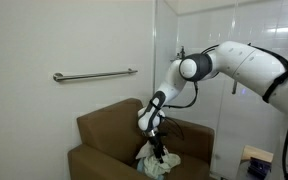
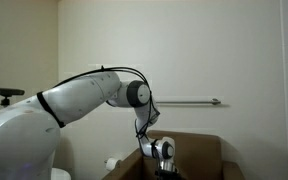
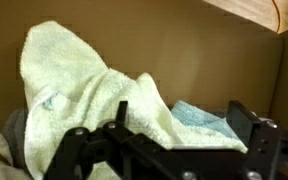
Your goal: Hang some of the things on the seat of the couch on the armrest
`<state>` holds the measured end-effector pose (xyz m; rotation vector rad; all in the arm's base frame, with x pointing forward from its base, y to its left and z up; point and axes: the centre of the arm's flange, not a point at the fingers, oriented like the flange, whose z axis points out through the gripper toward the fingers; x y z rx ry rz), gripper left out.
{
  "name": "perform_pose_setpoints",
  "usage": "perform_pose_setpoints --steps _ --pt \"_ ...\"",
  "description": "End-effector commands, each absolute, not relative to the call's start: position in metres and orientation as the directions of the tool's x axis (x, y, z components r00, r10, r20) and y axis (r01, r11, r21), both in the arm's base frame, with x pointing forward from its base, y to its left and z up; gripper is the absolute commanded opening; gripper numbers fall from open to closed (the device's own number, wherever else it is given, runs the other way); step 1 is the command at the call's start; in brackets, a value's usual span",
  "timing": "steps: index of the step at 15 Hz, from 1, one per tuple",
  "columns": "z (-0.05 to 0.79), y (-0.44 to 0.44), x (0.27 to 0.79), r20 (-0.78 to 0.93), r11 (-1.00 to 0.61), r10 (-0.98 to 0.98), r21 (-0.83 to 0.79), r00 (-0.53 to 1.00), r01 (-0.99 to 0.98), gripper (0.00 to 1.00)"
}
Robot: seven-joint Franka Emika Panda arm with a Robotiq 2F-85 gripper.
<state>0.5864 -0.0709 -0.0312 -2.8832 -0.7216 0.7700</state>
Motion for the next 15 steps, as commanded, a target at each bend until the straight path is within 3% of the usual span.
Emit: perform_pose_setpoints --steps 1,4,6,15 --pt "-0.057 -0.064 0.604 -0.420 -0.903 0.422 -0.109 0.804 0.417 1.00" --pt "-0.071 -0.058 0.608 -0.387 -0.913 0.395 -0.068 0.833 0.402 1.00" --pt "-0.076 -0.058 0.609 -0.403 -0.915 0.384 -0.045 0.831 0.401 0.74" --pt "-0.084 -0.052 0.594 -0.510 -0.944 0.326 -0.123 0.796 0.308 0.15"
